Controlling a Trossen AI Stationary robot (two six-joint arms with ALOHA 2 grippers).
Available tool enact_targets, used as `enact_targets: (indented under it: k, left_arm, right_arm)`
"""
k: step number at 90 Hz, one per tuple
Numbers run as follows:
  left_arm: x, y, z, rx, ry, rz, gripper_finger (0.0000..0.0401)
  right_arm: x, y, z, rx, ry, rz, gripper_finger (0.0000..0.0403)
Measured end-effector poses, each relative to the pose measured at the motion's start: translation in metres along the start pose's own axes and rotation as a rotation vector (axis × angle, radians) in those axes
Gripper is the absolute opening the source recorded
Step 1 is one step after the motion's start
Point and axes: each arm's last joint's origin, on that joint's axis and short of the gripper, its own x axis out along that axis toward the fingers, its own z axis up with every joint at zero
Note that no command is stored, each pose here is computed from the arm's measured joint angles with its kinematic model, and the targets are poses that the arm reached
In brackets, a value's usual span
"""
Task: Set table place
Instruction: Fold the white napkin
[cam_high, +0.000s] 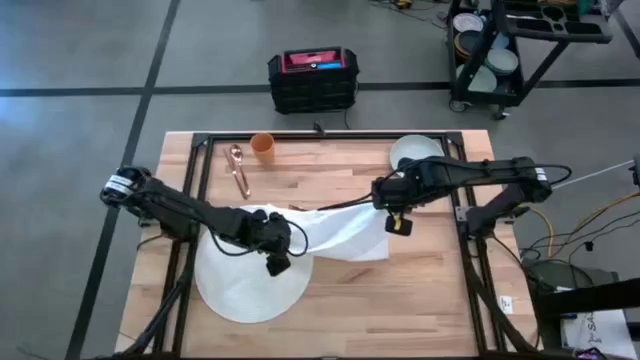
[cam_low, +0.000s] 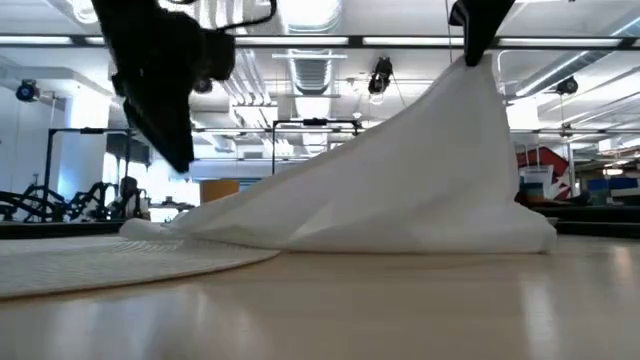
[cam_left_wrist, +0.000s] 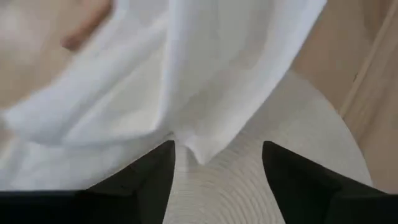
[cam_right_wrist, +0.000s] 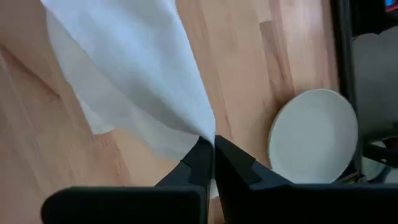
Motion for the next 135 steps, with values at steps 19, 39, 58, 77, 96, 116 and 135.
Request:
enact_targets:
  k: [19, 39, 58, 77, 96, 116, 135]
  left_arm:
    - [-0.008, 0.007, 0.0, -0.036, -0.037, -0.016, 0.0242]
    - [0.004, 0.002, -0.004, -0.062, 0.028, -0.025, 0.0236]
    - [0.025, -0.002, -0.007, -0.046, 0.075, 0.017, 0.0244]
    - [0.039, 0.008, -0.01, -0.122, 0.164, 0.004, 0.0257]
    - [0.04, 0.025, -0.018, -0.263, 0.197, -0.028, 0.0257]
    - [0.042, 0.044, -0.025, -0.456, 0.113, -0.137, 0.0257]
    - [0.049, 0.063, -0.037, -0.598, 0.101, -0.207, 0.0253]
  right_arm:
    - [0.0, -0.001, 0.0, 0.001, -0.003, -0.008, 0.0]
    - [0.0, -0.002, 0.001, -0.011, -0.01, -0.034, 0.0]
    - [0.0, -0.002, 0.001, -0.029, -0.01, -0.036, 0.0]
    - [0.0, -0.002, 0.001, -0.044, -0.016, -0.054, 0.0]
    - [0.0, -0.003, 0.001, -0.058, -0.02, -0.057, 0.0]
    - [-0.002, -0.004, 0.0, -0.063, -0.028, -0.054, 0.0]
    - [-0.004, -0.004, -0.001, -0.06, -0.045, -0.05, 0.0]
